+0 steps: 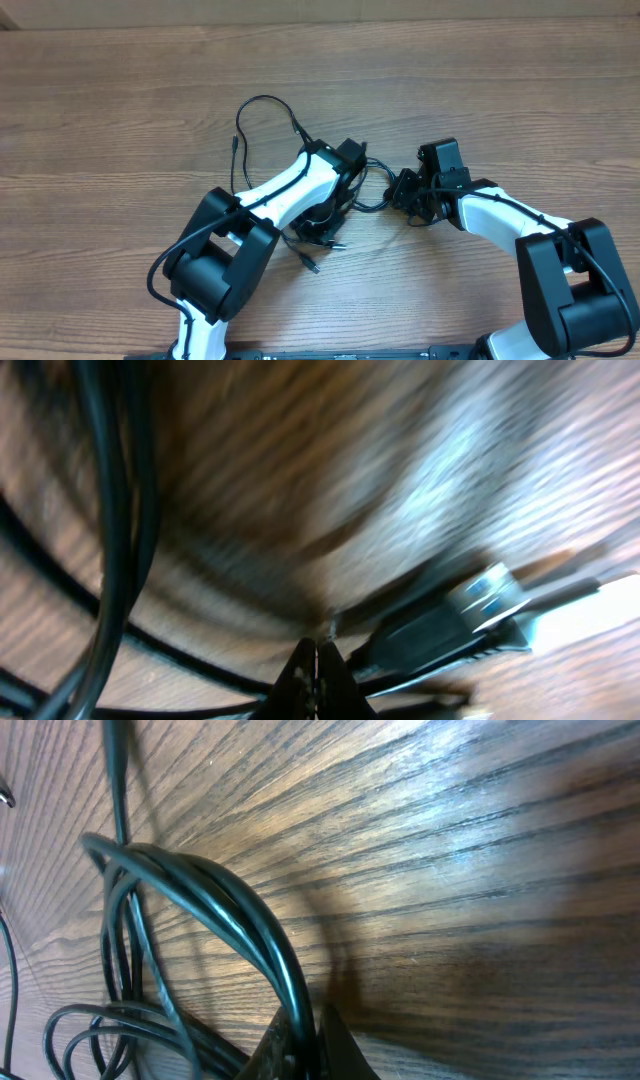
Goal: Untangle cables
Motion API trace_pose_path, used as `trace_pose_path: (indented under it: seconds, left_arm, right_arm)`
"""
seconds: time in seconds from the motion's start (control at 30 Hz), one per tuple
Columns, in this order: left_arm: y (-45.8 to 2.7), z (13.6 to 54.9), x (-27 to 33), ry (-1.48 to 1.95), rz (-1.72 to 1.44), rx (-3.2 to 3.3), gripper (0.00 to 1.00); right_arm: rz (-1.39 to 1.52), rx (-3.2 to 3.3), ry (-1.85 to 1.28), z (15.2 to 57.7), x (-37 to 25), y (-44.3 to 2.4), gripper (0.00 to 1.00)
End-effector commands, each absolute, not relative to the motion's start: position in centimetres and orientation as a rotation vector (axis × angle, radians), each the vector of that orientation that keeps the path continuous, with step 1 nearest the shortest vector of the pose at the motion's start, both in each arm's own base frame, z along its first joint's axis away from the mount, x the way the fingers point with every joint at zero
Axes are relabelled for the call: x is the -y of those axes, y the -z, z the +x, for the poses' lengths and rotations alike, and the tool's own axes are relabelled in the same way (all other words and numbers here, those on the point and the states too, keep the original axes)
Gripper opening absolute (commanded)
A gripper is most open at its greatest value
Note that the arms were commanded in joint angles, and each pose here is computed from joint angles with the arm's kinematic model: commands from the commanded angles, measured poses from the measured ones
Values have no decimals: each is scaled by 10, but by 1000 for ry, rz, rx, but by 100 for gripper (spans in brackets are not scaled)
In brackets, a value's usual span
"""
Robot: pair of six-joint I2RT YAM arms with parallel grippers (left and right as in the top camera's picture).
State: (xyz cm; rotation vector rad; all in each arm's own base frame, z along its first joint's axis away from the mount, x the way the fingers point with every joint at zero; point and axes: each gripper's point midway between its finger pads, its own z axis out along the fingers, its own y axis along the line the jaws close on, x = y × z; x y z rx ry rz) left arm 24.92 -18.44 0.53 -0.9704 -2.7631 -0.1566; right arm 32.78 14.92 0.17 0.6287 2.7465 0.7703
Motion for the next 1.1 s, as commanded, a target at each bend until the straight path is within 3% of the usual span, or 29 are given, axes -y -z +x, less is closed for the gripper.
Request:
trace_pose_path:
  seconds: [0.0,0.23,0.37,0.53,0.63,0.9,1.07]
  left_arm:
    - [-9,248,163,210,-913,2718,4]
    - [-39,274,169,27,-673,2810,8]
    - [-60,299,220,-398,-640,2887,23]
    - [-67,321,263,-693,-614,2952,33]
    - [-66,333,280,-712,-524,3033,37]
    - [-56,355,281,-420,-122,3274,33]
    - [-57,357,291,-417,-7,3312,34]
  right_arm:
    - [654,-2751,-739,326,-143,5,4]
    - [654,-2749,-739,326,-143,4,4]
    - [654,-2750,-739,326,-143,4,4]
    - [655,-2749,-733,327,-143,5,4]
    - [656,-2748,-730,327,-142,5,4]
    - [656,-2748,-730,327,-142,5,4]
    - [656,-2748,-730,327,-142,5,9]
